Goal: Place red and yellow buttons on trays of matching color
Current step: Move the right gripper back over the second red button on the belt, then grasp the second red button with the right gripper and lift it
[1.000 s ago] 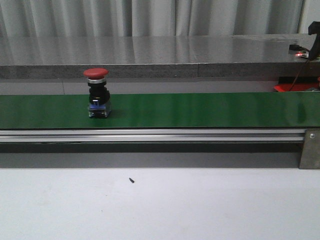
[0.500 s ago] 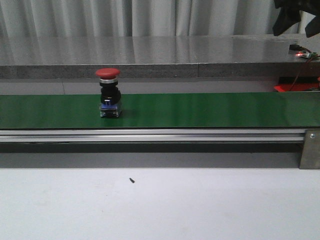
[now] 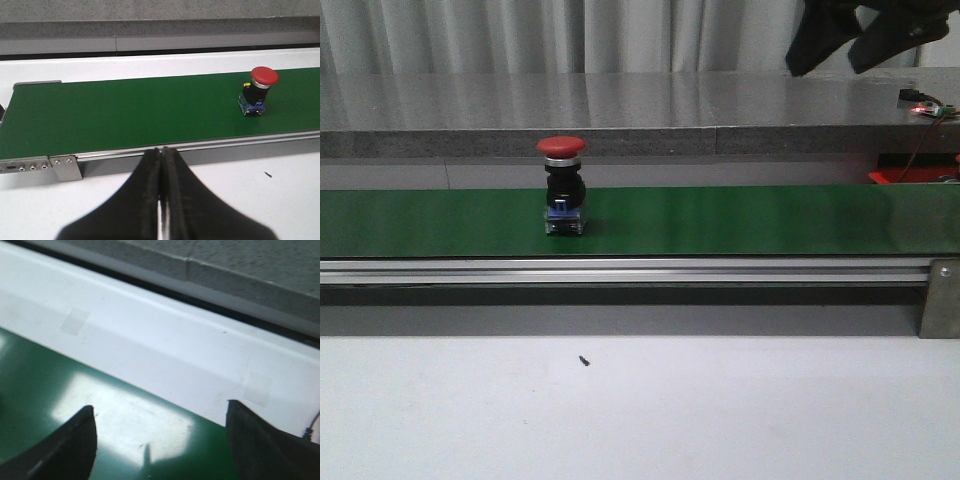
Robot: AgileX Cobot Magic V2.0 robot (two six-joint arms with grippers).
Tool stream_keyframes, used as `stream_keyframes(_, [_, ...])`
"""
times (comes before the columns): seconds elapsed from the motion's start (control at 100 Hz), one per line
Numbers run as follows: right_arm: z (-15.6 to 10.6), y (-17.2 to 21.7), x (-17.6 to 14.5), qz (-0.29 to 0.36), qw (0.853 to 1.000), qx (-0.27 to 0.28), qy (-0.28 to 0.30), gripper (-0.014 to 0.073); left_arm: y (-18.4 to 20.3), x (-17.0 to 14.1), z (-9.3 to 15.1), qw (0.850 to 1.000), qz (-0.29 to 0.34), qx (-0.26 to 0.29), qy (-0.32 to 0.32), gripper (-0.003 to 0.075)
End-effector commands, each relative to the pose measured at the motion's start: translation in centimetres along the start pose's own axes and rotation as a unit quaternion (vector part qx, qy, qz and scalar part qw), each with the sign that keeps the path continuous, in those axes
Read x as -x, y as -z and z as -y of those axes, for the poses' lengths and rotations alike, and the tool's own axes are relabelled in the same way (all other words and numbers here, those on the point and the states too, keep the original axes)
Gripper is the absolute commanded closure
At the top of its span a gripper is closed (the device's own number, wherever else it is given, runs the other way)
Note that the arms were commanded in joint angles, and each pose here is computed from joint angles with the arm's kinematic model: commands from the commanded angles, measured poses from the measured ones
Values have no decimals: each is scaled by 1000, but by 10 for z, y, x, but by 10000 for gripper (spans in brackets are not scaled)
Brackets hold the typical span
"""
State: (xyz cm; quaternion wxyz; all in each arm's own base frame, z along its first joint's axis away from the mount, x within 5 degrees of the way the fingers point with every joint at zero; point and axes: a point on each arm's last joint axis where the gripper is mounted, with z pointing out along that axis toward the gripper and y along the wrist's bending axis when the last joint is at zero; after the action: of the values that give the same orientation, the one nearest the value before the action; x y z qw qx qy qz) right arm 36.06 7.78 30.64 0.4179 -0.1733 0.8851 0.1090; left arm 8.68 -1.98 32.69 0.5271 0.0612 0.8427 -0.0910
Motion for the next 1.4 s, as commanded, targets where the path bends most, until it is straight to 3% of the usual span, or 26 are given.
stream_keyframes(0.0, [-17, 20, 16, 33, 998, 12, 54, 56, 4, 15, 1, 999, 50, -1, 4, 740])
stream_keyframes(0.18, [-45, 17, 9, -1, 989, 73, 131, 56, 4, 15, 1, 999, 50, -1, 4, 740])
stream_keyframes(0.34, [-57, 18, 6, -8, 980, 130, 153, 56, 4, 15, 1, 999, 50, -1, 4, 740])
stream_keyframes(0.54, [-69, 21, 11, 34, 963, 188, 189, 56, 4, 15, 1, 999, 50, -1, 4, 740])
stream_keyframes(0.8, [-80, 9, 11, 68, 942, 220, 246, 56, 4, 15, 1, 999, 50, -1, 4, 740])
stream_keyframes(1.15, [-74, -26, 2, 50, 953, 199, 222, 56, 4, 15, 1, 999, 50, -1, 4, 740])
stream_keyframes(1.39, [-74, -44, -6, 35, 957, 215, 193, 56, 4, 15, 1, 999, 50, -1, 4, 740])
